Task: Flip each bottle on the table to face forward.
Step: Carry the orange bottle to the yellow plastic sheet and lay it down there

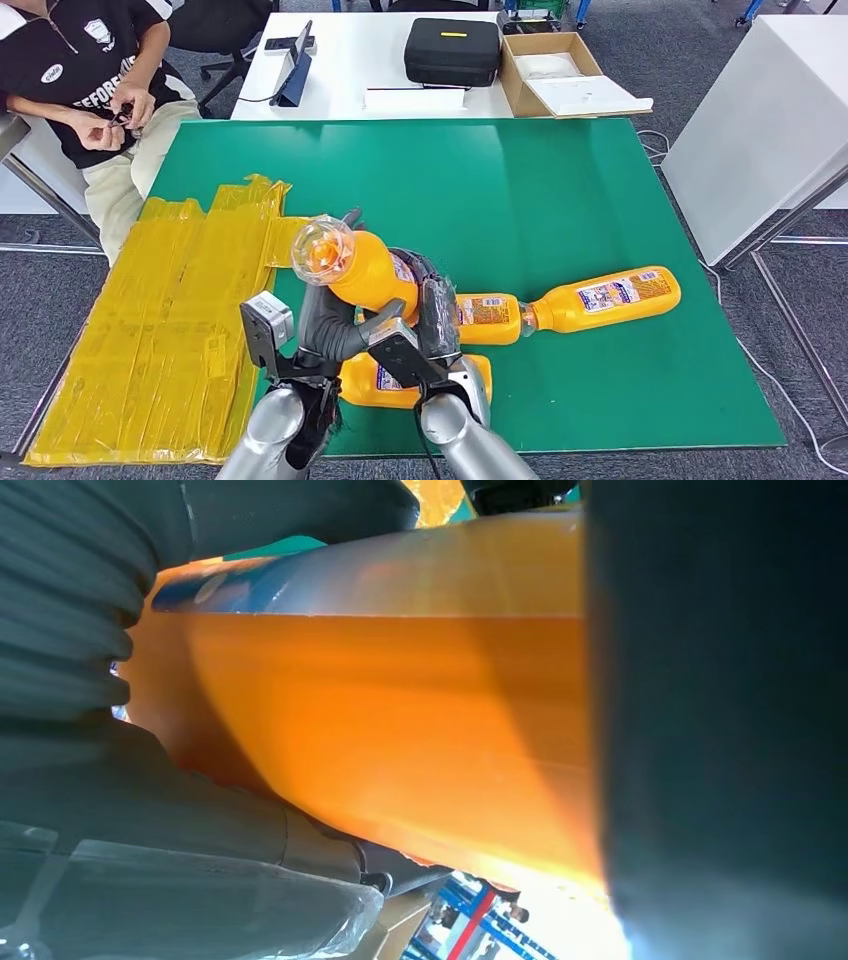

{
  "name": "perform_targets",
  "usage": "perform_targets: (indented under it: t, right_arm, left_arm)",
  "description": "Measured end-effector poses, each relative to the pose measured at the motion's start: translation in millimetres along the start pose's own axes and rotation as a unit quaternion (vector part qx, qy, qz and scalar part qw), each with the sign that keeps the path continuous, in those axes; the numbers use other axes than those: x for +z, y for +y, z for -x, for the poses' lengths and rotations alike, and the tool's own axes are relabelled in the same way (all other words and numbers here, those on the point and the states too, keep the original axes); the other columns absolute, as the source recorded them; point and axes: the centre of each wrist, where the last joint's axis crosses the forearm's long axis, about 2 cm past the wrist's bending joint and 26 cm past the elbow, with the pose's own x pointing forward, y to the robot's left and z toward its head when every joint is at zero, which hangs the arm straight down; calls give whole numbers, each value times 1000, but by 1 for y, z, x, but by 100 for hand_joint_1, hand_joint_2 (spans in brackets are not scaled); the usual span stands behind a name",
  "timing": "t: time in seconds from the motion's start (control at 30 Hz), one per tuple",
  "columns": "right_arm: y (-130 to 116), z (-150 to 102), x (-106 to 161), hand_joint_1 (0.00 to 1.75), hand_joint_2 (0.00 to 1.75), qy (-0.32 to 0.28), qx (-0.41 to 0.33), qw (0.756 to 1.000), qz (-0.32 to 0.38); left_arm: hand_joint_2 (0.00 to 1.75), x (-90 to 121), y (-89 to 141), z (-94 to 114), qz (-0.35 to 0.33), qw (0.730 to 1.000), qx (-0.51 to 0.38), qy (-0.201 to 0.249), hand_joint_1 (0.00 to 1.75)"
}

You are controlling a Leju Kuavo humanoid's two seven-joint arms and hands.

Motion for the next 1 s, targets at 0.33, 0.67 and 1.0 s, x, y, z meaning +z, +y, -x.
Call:
perform_targets:
  t: [0.33, 0.67, 1.0]
  right_arm:
    - [5, 2, -8, 175, 175, 5, 12, 1000, -28]
    - [9, 2, -11, 175, 175, 10, 11, 999, -44]
    - [11, 1, -13, 175, 175, 16, 3, 999, -49]
  left_arm:
    - [175, 3, 10, 2, -15, 1000, -3, 5, 0]
    - [175, 4, 16, 3, -28, 1000, 0, 7, 82]
    - [175, 7, 18, 4, -39, 999, 0, 5, 175]
